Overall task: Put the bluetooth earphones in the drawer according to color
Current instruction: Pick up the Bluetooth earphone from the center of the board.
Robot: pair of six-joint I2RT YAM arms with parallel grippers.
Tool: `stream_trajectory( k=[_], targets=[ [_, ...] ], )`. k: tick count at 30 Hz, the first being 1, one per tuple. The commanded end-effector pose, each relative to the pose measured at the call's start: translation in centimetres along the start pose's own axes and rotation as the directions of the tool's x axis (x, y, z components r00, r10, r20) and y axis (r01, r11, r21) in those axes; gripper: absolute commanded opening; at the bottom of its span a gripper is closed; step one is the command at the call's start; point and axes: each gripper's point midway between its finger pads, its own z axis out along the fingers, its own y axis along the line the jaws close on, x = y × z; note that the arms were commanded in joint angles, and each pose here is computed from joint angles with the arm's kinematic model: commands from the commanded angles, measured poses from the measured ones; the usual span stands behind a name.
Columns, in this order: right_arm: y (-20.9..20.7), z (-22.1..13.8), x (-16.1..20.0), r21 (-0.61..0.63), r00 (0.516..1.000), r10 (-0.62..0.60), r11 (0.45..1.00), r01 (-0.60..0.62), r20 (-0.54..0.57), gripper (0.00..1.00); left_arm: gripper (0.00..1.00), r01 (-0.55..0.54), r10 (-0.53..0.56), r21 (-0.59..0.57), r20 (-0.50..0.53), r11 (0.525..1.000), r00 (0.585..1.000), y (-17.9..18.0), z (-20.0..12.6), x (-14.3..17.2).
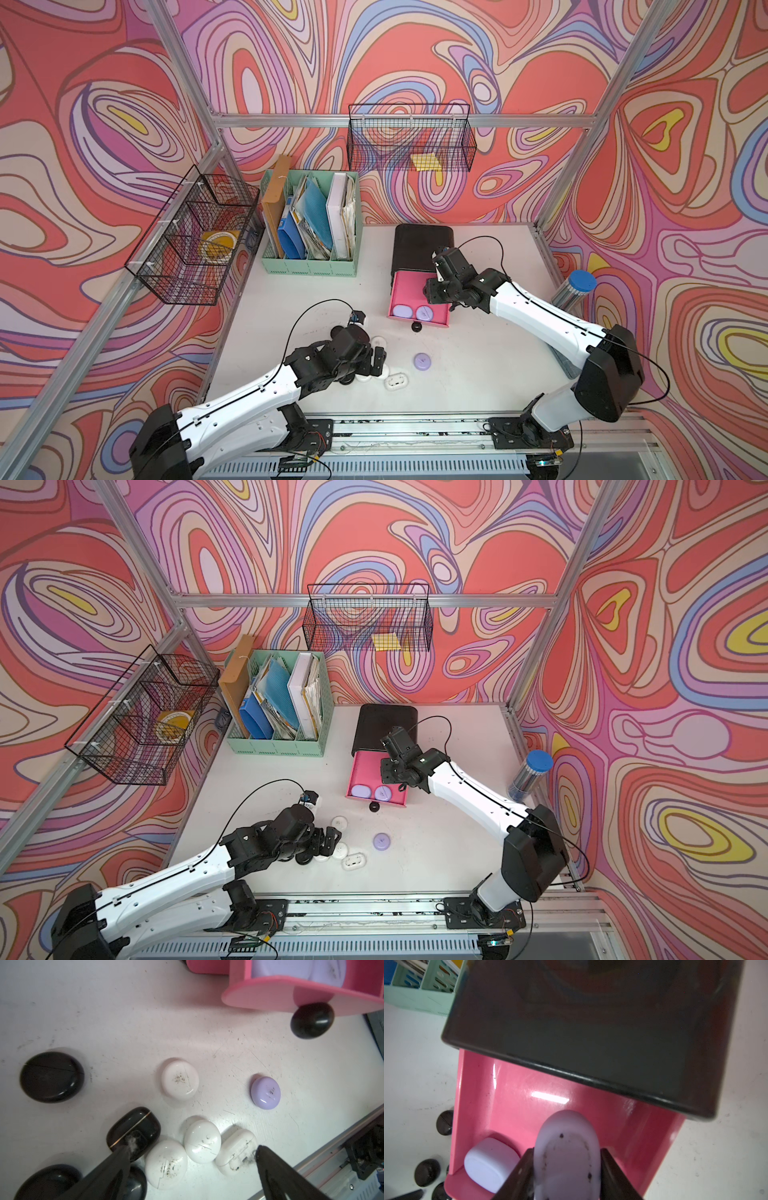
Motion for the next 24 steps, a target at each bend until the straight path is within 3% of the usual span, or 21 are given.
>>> stream_trajectory(
  k=[1,4,15,22,24],
  targets=[
    [0.5,-0.5,-1.1,-0.018,1.0,-0.003,1.0,0.003,0.016,0.6,0.99,-0.036,0.036,0.005,0.032,0.999,0.999,-2.0,0.4,-0.8],
    [0.5,-1.0,-1.3,-0.021,1.0,-0.002,1.0,0.002,0.021,0.67,0.99,-0.079,0.079,0.009,0.032,0.997,0.996,-3.7,0.9,-0.6],
    [-0.7,-4.9,-1.3,-0.022,0.996,0.037,0.999,-0.035,0.083,0.76,0.96,-0.216,0.217,0.026,0.0,0.976,0.976,-8.9,2.8,0.0],
    [-2.2,-7.0,-0.3,0.0,0.992,0.064,0.998,-0.064,0.112,0.98,0.93,-0.242,0.243,0.039,-0.01,0.969,0.97,-10.8,5.2,0.6],
    [-2.7,-7.5,0.0,0.007,0.991,0.068,0.998,-0.069,0.119,0.98,0.92,-0.251,0.251,0.038,-0.004,0.967,0.968,-11.0,5.9,0.7]
  ],
)
